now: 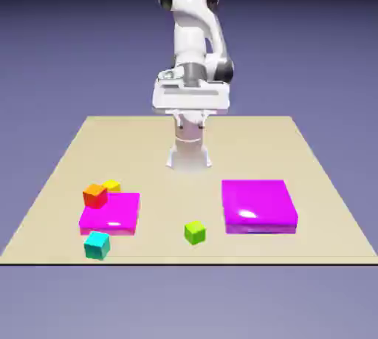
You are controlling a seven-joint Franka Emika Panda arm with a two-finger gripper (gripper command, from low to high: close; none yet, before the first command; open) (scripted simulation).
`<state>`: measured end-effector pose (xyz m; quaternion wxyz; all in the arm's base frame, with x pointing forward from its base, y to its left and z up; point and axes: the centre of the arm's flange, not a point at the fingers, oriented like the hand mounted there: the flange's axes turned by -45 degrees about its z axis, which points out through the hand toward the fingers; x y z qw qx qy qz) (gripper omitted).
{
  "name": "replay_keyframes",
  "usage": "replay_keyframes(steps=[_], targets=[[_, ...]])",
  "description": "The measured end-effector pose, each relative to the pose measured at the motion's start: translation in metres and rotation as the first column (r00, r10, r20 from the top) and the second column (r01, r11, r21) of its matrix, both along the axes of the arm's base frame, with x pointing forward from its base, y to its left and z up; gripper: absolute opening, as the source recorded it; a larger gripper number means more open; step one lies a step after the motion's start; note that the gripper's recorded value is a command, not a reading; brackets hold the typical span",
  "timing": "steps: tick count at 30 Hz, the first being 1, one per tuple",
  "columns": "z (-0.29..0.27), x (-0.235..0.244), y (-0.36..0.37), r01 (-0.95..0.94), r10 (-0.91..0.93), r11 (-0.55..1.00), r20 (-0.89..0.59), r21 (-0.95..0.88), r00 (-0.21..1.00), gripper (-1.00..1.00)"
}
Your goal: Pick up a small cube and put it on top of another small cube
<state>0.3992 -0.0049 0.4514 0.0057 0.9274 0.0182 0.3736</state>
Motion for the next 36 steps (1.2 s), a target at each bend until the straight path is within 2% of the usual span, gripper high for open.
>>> replay_keyframes(steps=[8,15,26,28,32,33,36], targets=[[-0.059,0.056,-0.071,0.098,-0.090,0.995,-0.203,0.029,0.975,0.00],[-0.127,0.085,-0.142,0.184,-0.160,0.982,-0.366,0.033,0.917,0.00],[-0.251,0.089,-0.253,0.287,-0.232,0.958,-0.580,0.004,0.781,0.00],[-0.254,0.088,-0.256,0.290,-0.234,0.957,-0.585,0.002,0.776,0.00],[-0.310,0.094,-0.258,0.288,-0.234,0.958,-0.585,0.001,0.777,0.00],[-0.324,0.095,-0.258,0.290,-0.234,0.957,-0.585,0.002,0.776,-1.00],[-0.309,0.094,-0.258,0.288,-0.233,0.958,-0.585,0.001,0.776,-1.00]])
